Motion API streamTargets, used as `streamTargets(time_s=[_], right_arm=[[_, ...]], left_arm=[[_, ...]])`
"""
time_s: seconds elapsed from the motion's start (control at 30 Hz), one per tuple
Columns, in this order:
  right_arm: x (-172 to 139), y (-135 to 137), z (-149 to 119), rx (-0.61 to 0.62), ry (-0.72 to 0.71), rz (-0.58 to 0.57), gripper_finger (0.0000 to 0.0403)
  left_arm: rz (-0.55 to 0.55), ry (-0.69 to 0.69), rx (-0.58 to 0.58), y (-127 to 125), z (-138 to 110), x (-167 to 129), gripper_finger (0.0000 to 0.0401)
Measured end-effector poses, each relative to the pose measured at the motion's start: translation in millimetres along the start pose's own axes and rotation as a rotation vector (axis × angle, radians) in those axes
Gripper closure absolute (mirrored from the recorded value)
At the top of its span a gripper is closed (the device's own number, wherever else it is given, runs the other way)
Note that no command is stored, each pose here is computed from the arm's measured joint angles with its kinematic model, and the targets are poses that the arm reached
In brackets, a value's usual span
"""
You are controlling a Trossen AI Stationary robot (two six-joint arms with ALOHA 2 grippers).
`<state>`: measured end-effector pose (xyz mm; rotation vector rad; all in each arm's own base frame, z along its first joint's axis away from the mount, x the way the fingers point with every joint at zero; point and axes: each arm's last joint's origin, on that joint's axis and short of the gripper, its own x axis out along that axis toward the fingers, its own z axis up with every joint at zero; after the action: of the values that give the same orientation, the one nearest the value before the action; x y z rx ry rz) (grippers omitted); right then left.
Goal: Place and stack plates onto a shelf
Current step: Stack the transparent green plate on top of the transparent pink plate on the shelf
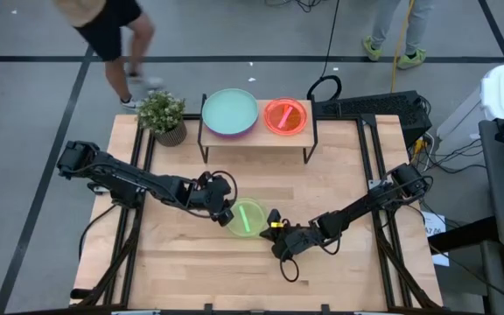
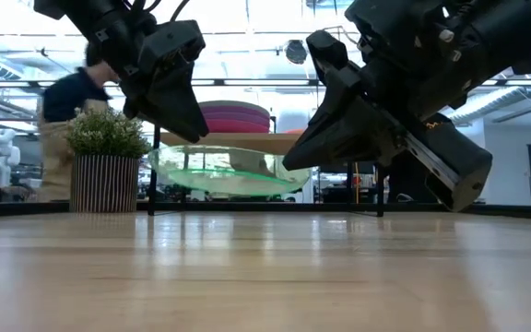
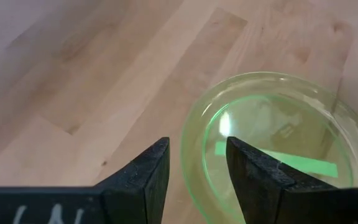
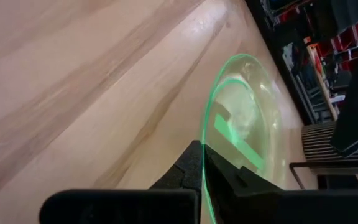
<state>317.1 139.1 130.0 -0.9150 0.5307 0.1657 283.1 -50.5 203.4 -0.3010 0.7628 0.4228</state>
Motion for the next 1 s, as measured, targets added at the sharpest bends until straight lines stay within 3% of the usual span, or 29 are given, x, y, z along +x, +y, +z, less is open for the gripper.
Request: streamTargets(time_s=[0.3, 0.63, 1.0], right_arm=[[-7, -4, -1, 0.090, 0.032, 0.014, 0.0403], [-37, -24, 2, 0.193, 0.091, 0.021, 0.0403], [-62, -27, 12, 0.183, 0.080, 0.001, 0.0403]], left_arm=[[-0.009, -0.007, 0.086, -2, 0, -1, 0.0237], [-0.047, -0.006, 0.180, -10, -4, -4, 0.0238], [-0.069, -0.033, 0.174, -13, -2, -5, 0.0238]])
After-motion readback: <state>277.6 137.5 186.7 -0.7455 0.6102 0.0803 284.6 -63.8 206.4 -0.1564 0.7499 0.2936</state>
